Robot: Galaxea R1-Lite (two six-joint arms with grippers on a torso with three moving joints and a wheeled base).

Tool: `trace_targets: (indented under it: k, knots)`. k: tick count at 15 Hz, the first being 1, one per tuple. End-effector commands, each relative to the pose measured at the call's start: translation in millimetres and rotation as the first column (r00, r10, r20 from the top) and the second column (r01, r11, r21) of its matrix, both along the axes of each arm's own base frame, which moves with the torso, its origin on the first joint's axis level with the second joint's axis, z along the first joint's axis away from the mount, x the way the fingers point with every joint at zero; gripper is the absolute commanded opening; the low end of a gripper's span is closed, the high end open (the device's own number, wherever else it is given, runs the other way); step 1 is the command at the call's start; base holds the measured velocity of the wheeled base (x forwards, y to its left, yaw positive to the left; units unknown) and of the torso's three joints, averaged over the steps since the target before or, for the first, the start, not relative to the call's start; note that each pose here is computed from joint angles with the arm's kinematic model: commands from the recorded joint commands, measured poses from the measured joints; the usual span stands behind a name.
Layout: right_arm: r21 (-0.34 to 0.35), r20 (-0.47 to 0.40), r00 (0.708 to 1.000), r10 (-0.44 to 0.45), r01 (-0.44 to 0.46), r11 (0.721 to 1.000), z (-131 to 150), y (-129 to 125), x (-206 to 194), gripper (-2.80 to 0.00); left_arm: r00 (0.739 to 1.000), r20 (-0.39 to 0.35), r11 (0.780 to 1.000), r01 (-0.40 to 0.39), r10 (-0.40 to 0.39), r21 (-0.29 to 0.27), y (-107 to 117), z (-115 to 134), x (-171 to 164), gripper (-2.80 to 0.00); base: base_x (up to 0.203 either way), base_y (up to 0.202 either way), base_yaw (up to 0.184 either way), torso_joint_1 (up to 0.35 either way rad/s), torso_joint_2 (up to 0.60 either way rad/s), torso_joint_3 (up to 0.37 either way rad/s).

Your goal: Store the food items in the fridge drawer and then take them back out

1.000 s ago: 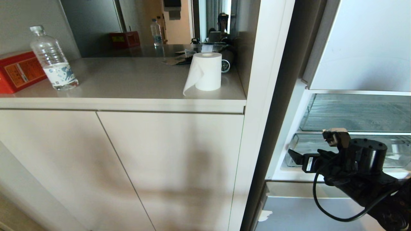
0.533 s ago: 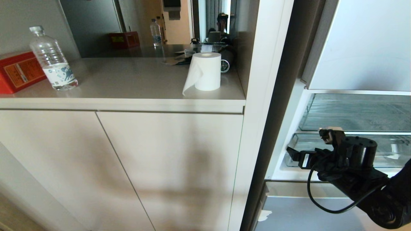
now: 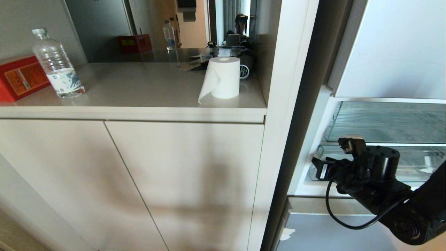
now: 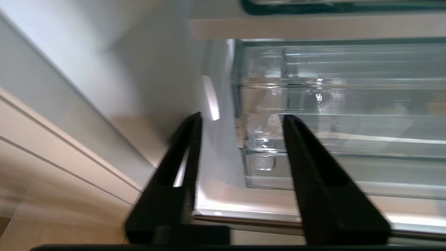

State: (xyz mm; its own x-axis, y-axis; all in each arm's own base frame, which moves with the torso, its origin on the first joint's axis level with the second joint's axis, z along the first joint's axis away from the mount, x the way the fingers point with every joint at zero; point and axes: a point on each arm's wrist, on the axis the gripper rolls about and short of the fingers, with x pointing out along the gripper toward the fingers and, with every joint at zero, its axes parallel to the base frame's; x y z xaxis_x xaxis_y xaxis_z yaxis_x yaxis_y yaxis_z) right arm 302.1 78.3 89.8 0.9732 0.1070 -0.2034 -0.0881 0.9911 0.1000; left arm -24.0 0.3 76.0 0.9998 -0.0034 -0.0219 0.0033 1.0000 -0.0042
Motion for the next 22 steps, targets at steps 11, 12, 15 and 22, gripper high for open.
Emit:
trace_targets:
  k: [11,12,15,22]
  knots:
    - [0.009,0.003,0.999,0.036,-0.036,0.999,9,4,-25,-2.80,1.000,0.000,1.000,0.000,0.000,0.000,0,0,0,-2.80,0.000,0.000,0.000,0.000,0.00,0.000]
    - [0.011,0.005,0.999,0.037,-0.037,0.999,11,2,-31,-2.80,1.000,0.000,1.000,0.000,0.000,0.000,0,0,0,-2.80,0.000,0.000,0.000,0.000,0.00,0.000]
    - [0.015,0.018,0.998,0.054,-0.054,0.998,22,-3,-64,-2.80,1.000,0.000,1.000,0.000,0.000,0.000,0,0,0,-2.80,0.000,0.000,0.000,0.000,0.00,0.000]
    - [0.006,0.033,0.997,0.074,-0.075,0.997,28,-25,-146,0.00,1.000,0.000,1.000,0.000,0.000,0.000,0,0,0,-2.80,0.000,0.000,0.000,0.000,0.00,0.000]
